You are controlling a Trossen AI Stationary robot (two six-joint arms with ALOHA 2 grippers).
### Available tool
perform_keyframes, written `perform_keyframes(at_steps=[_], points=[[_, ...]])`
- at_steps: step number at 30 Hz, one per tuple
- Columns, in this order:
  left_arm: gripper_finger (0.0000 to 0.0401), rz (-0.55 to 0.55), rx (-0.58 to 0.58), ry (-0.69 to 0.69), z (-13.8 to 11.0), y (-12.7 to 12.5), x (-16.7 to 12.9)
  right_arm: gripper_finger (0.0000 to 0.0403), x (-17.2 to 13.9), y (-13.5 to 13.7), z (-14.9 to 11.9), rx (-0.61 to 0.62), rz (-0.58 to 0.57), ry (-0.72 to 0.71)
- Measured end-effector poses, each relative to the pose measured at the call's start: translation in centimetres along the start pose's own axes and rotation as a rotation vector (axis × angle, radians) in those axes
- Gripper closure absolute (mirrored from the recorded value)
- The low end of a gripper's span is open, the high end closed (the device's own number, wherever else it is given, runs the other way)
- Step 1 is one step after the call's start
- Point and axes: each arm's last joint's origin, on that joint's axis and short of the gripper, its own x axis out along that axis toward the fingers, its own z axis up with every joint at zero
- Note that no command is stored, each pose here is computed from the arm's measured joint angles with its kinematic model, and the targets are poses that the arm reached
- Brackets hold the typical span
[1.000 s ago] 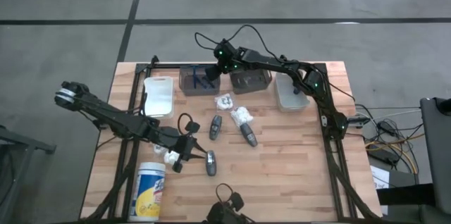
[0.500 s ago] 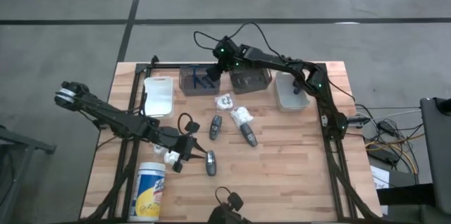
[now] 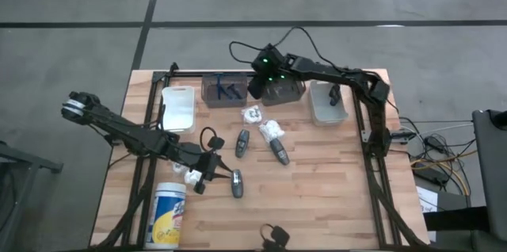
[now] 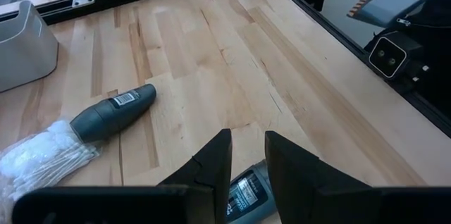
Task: Pick & Place Travel size toiletries
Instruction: Put the white cotton pack into the right black bin
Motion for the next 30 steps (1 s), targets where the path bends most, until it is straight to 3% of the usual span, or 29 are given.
perform_keyframes(at_steps=[7, 15, 22, 30], points=[[0.0311, 0.000, -0.044, 0.000, 0.0, 0.0, 0.0, 0.0232, -5.1, -0.1, -4.0, -0.037, 0.016, -0.115], [0.0311, 0.000, -0.046, -0.001, 0.0, 0.0, 0.0, 0.0256, -9.8, -0.7, -10.5, -0.043, 0.029, -0.210], [0.0311, 0.009, -0.055, -0.006, 0.1, 0.0, 0.0, 0.0279, -11.9, -1.2, -15.4, -0.011, 0.038, -0.249], [0.0311, 0.082, -0.074, -0.032, 0.3, 0.3, 0.0, 0.0295, -11.8, -1.3, -19.6, 0.002, 0.049, -0.186]])
